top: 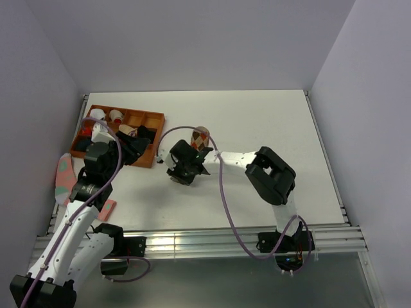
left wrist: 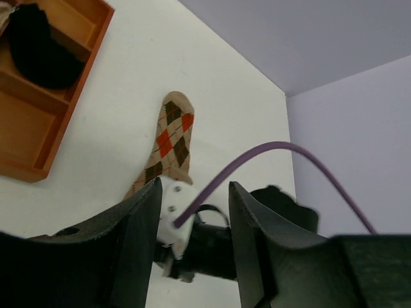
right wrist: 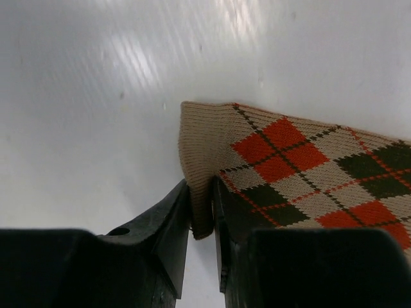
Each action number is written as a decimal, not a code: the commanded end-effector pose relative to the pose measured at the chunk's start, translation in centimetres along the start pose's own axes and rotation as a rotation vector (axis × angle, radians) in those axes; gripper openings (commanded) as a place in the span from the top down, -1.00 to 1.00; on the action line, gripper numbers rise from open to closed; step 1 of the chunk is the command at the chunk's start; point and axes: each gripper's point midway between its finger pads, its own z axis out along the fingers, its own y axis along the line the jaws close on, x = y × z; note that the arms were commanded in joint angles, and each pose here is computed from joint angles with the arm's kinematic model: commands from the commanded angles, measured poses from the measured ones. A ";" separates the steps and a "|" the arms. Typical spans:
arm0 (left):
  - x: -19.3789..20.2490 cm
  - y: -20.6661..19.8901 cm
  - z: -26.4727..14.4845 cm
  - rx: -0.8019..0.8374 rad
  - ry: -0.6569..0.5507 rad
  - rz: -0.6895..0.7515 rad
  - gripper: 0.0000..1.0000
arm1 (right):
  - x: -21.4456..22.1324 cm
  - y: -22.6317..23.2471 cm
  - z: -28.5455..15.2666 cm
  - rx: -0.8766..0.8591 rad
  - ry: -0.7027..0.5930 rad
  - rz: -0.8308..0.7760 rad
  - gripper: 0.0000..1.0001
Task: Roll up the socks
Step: Roll the sock at the center of the board.
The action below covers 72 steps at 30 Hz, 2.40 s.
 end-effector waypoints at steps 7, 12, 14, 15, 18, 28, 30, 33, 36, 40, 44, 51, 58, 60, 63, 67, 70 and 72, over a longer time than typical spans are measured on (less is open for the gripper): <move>2.5 0.9 0.9 0.052 -0.079 -0.042 0.03 | 5.1 3.5 -8.2 -0.483 0.059 0.031 0.47; 7.8 1.7 1.5 0.116 -0.048 0.006 0.12 | 6.1 3.4 -11.5 -0.669 0.045 0.123 0.48; 9.6 1.4 1.8 0.152 -0.038 0.043 0.15 | 6.5 2.9 -12.3 -0.726 0.054 0.158 0.48; 10.3 1.2 2.0 0.166 -0.034 0.060 0.17 | 6.9 2.8 -12.3 -0.743 0.071 0.175 0.48; 12.9 0.5 2.6 0.219 0.000 0.135 0.21 | 7.7 2.7 -11.7 -0.794 0.097 0.224 0.50; 15.5 -0.1 2.9 0.279 0.056 0.151 0.19 | 8.7 0.8 -10.8 -0.590 0.101 0.192 0.18; 16.1 -0.4 3.3 0.282 0.087 0.166 0.24 | 8.3 -0.2 -11.1 -0.504 0.071 0.160 0.14; 16.6 -0.3 3.4 0.284 0.104 0.144 0.28 | 8.5 -1.7 -10.9 -0.386 0.059 0.123 0.05; 16.3 -0.2 2.5 0.302 0.093 0.092 0.24 | 8.6 -2.5 -11.5 -0.283 0.030 0.065 0.03; 15.1 0.4 2.3 0.204 0.082 0.071 0.22 | 9.7 -3.4 -11.6 -0.115 0.046 -0.043 -0.01; 11.9 0.4 1.3 0.105 0.008 0.004 0.20 | 10.2 -3.3 -11.3 -0.004 0.039 -0.155 -0.03; 6.1 -1.9 -0.8 0.033 -0.092 -0.058 0.26 | 10.4 -1.4 -11.0 0.047 -0.004 -0.292 -0.08; 4.1 -4.5 -1.8 0.086 -0.109 -0.044 0.28 | 10.3 -0.1 -11.2 0.044 -0.043 -0.359 -0.11; 3.8 -4.9 -2.0 0.096 -0.114 -0.040 0.26 | 10.5 0.2 -11.2 0.044 -0.032 -0.379 -0.11; 3.5 -5.3 -2.1 0.104 -0.114 -0.029 0.26 | 10.6 0.8 -11.3 0.035 -0.025 -0.403 -0.11; 3.6 -5.5 -2.0 0.108 -0.104 -0.018 0.26 | 10.6 1.3 -11.5 0.047 -0.028 -0.428 -0.12; 3.7 -5.7 -1.9 0.114 -0.101 -0.017 0.26 | 10.9 2.0 -11.3 0.039 -0.024 -0.457 -0.13; 3.7 -5.6 -1.9 0.112 -0.100 -0.014 0.26 | 11.0 2.3 -11.0 0.030 -0.015 -0.463 -0.13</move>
